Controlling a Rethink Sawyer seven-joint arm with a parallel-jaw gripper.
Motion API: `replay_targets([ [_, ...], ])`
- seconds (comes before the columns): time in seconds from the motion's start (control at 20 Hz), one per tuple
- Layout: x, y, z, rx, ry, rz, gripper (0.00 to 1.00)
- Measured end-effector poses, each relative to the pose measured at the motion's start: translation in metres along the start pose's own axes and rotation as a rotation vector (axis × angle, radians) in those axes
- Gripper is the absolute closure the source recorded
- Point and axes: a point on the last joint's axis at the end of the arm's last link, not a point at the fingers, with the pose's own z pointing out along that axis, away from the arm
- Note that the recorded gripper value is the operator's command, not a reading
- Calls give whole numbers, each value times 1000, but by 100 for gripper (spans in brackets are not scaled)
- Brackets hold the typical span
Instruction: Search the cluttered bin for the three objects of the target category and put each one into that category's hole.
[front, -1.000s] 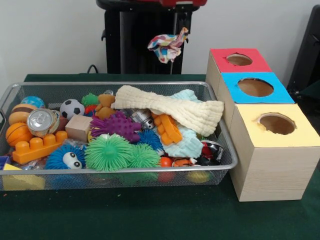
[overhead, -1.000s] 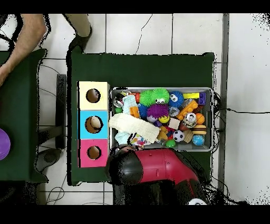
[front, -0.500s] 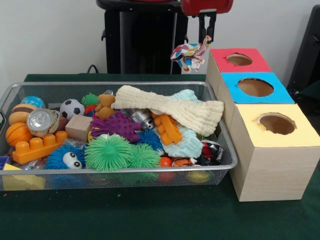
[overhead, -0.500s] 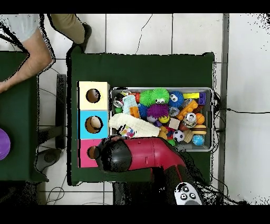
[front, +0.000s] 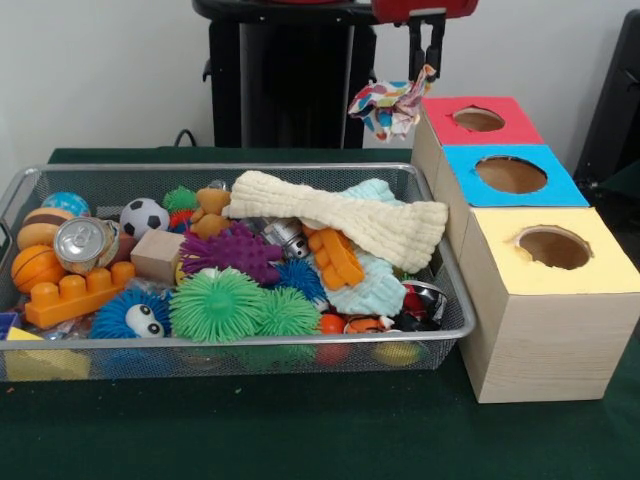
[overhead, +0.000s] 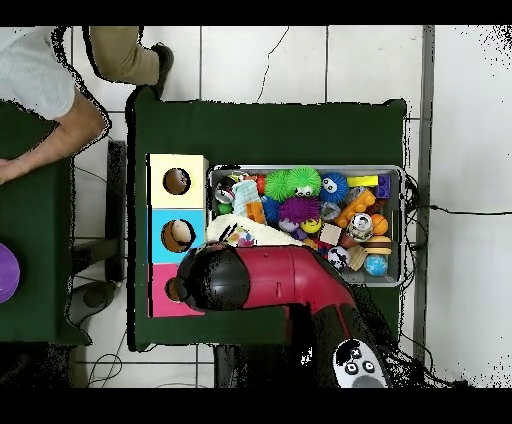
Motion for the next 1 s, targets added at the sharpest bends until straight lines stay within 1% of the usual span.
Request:
replay_targets([
  [0.05, -7, 4, -4, 6, -11, -7, 100],
  [0.2, -16, 11, -7, 14, -29, -19, 100],
  [0.3, -18, 15, -7, 17, -33, -26, 100],
  [0.35, -22, 26, -6, 21, -37, -41, 100],
  [0.45, -23, 31, -5, 22, -38, -47, 100],
  [0.5, -26, 43, -2, 23, -39, -61, 100],
  [0.65, -28, 56, 0, 23, -41, -74, 100],
  [0.7, -30, 71, 4, 23, -41, -86, 100],
  [1.0, -37, 99, 11, 24, -45, -88, 100],
])
